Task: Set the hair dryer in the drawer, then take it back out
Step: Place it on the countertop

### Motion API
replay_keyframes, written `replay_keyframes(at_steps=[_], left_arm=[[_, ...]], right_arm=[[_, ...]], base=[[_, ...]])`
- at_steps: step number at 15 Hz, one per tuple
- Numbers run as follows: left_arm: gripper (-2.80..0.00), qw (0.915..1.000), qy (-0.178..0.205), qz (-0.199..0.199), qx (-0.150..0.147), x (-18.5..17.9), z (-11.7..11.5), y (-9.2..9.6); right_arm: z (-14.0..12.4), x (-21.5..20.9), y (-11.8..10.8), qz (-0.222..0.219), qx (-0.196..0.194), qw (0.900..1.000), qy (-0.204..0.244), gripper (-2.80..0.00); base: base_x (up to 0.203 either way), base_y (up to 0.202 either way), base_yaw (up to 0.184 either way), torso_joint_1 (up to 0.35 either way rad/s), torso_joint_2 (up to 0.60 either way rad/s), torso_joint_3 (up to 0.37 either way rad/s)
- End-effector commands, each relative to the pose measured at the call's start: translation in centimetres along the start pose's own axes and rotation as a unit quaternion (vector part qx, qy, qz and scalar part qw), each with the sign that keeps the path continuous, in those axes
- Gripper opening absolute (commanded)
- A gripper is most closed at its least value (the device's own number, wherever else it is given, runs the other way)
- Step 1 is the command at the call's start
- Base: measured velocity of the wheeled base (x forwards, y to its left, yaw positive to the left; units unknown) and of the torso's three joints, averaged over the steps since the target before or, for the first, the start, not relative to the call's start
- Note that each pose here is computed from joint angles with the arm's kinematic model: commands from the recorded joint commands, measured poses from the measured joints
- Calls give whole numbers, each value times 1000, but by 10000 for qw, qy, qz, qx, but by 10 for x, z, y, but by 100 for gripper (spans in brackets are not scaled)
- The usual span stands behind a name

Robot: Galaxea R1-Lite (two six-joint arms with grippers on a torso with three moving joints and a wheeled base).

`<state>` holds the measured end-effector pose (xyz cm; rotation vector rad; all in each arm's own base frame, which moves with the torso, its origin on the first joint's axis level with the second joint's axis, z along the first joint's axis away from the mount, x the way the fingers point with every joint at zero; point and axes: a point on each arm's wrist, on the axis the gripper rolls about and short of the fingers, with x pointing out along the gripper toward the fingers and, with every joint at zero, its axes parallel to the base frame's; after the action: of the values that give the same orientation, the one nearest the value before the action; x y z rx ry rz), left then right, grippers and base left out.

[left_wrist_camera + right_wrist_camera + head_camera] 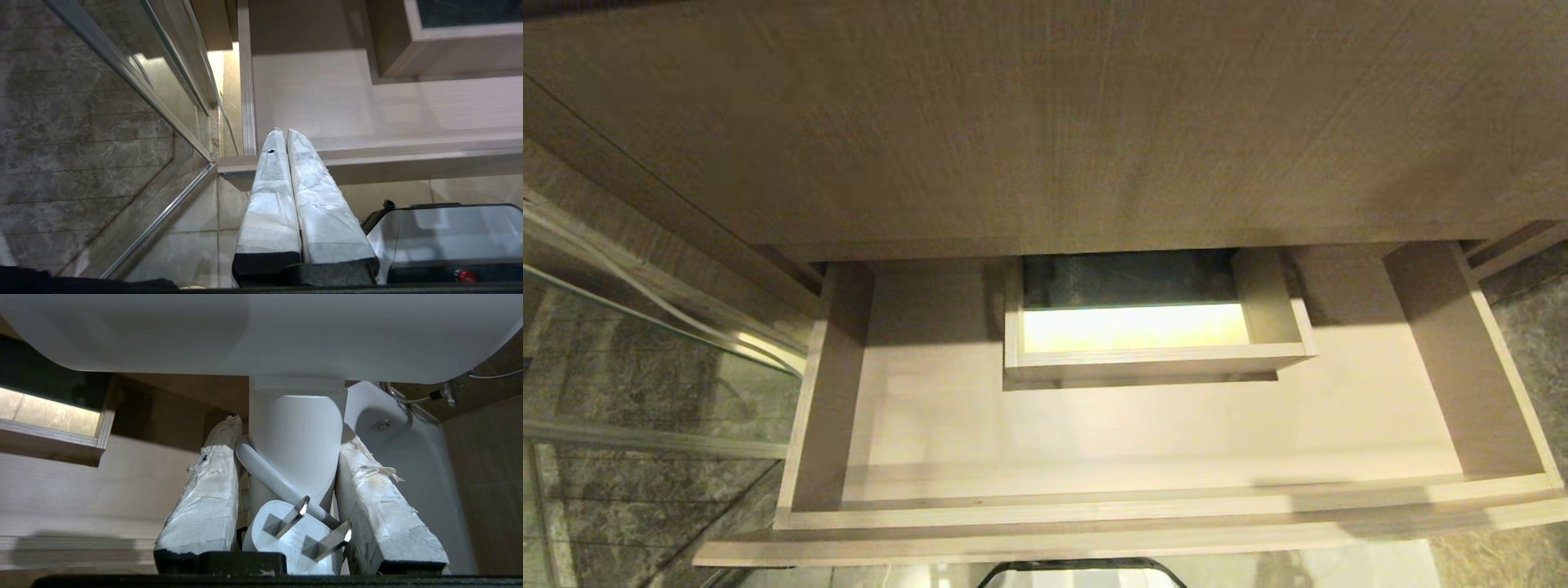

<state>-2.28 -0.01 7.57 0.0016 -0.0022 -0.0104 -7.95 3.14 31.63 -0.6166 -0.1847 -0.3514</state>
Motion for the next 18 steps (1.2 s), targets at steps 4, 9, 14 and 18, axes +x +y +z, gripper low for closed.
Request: replay_keyframes(at_steps=[4,9,14,18], left_arm=[[-280,10000,2,0,0,0,0,0],[-280,10000,3,-2,0,0,0,0],[-280,10000,3,6,0,0,0,0],[-280,10000,4,4,0,0,0,0]], right_arm=[[12,-9,-8,-105,-16,9995,-286,-280],[36,20,-27,-161,92,9991,-385,-280],[69,76,-52,-169,109,9991,-376,-280],[83,119,-63,47,61,9991,-422,-280]], base=[[0,0,0,130,-467,-211],[0,0,0,331,-483,-232],[0,0,0,290,-517,-247],[0,0,0,231,-445,-215]])
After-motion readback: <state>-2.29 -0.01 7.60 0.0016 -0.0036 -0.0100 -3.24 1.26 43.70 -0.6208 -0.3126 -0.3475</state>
